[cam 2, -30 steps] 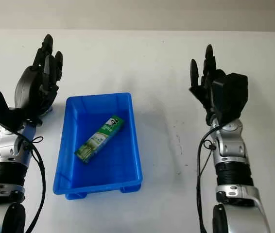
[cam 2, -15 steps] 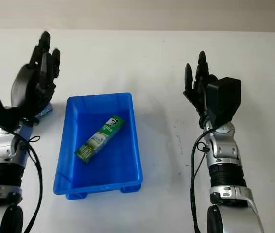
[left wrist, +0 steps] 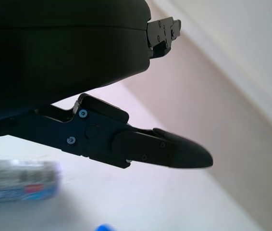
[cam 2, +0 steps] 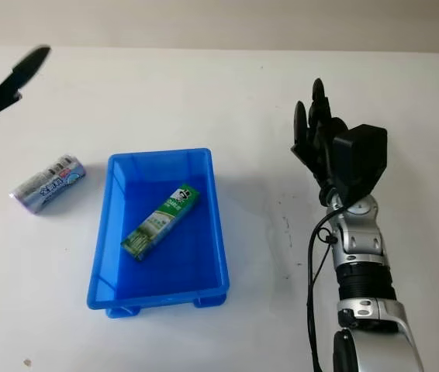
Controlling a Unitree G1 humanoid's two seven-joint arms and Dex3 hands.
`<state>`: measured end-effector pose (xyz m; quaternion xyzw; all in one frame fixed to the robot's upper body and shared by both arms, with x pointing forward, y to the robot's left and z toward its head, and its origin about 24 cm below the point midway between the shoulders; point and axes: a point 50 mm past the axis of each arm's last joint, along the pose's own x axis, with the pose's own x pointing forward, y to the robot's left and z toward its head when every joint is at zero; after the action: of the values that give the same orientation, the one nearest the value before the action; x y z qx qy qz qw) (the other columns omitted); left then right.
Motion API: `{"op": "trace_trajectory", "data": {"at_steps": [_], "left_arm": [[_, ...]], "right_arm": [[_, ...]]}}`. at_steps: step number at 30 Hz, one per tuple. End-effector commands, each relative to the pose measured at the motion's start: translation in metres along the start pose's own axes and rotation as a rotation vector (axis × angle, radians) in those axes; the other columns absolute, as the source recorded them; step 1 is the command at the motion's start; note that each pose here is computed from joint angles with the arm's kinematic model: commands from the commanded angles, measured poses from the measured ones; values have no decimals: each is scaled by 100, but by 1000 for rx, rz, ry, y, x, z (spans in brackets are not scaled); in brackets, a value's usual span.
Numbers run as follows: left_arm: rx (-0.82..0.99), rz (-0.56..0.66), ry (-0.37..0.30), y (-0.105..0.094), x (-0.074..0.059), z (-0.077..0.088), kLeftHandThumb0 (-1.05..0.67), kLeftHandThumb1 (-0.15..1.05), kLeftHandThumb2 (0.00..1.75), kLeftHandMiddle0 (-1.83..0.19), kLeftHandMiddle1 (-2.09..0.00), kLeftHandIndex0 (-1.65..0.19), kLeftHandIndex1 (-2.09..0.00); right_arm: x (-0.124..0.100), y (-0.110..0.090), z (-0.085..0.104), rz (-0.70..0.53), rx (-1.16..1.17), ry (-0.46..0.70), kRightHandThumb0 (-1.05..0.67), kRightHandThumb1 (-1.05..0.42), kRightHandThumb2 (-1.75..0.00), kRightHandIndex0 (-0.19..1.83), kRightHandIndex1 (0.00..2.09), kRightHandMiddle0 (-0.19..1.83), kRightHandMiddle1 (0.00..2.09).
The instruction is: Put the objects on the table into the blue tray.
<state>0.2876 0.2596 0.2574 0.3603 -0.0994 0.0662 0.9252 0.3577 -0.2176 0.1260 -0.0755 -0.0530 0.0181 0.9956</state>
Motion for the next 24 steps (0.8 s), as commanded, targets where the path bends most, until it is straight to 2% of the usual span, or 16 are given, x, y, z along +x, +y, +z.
{"op": "trace_trajectory", "data": {"at_steps": [1,4,8,12,16,19,24], "left_arm": [[77,-23,8,2,-5,3,-80,101,6,19,-4,16,-4],[144,-44,81,-1,-6,-4,-84,102,6,18,-5,15,-5],[134,-77,155,-12,-6,-15,-83,103,6,19,-2,19,-1],[257,-47,235,-37,-9,-27,-91,105,14,12,-4,18,-1],[363,-40,287,-60,-11,-37,-94,105,21,10,-6,16,-3],[392,-60,349,-75,-9,-45,-90,105,18,16,-3,18,-2],[470,-110,438,-90,-4,-59,-86,105,15,18,-3,19,0]], "right_arm": [[1,-2,3,-2,-9,-10,-72,-105,-75,-19,0,-19,0],[0,-2,4,-11,-5,-8,-73,-105,-73,-19,0,-19,0],[0,-2,4,-8,-3,-15,-72,-105,-73,-19,0,-19,0],[2,-2,5,-13,7,-3,-71,-105,-73,-19,0,-19,0],[2,-3,6,-9,2,-11,-70,-105,-73,-19,0,-19,0],[2,-4,5,-2,2,-15,-70,-105,-73,-19,0,-19,0],[1,-9,6,-13,25,-32,-70,-105,-71,-19,0,-19,0]]}}
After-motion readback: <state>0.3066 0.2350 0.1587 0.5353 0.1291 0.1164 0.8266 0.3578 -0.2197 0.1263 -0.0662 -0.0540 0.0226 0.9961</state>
